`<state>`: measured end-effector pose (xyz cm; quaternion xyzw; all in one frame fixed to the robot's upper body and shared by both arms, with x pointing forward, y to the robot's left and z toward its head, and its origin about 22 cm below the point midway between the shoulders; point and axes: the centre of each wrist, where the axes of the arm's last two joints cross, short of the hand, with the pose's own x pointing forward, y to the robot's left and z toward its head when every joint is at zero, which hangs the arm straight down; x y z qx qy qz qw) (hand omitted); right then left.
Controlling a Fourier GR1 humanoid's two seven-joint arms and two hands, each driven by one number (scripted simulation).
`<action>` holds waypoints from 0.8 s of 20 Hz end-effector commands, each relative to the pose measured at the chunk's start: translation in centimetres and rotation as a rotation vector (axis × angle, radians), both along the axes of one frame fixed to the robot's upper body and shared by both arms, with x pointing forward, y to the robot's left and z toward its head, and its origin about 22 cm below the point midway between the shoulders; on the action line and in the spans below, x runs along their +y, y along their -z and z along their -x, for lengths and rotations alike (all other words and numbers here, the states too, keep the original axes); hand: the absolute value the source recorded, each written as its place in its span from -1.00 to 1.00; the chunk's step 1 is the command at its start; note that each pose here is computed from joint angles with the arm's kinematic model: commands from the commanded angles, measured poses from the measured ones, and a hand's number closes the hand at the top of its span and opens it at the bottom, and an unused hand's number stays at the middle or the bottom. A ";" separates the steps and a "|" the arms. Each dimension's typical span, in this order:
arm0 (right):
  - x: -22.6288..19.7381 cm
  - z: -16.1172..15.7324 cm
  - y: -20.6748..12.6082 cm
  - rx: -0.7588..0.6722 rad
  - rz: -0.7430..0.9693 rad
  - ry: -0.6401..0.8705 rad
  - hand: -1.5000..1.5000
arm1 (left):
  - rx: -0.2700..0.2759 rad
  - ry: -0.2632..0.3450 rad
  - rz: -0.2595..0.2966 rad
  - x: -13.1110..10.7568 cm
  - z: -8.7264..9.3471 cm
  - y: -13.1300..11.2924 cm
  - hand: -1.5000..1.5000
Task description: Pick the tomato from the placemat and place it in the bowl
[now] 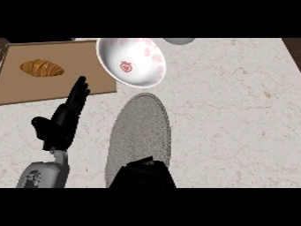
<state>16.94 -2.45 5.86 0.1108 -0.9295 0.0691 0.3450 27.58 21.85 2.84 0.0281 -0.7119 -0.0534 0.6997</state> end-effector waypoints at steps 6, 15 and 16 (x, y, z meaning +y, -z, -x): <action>-1.2 1.1 -6.8 0.032 0.001 0.133 1.00 | -0.008 -0.020 0.019 -1.0 0.1 -0.6 0.00; -4.4 -4.9 -12.5 0.135 0.021 0.260 1.00 | -0.023 0.001 -0.003 0.2 0.1 -0.4 0.00; -4.1 -4.2 -12.4 0.163 0.004 0.235 1.00 | -0.006 -0.007 0.006 -0.2 0.2 0.3 0.00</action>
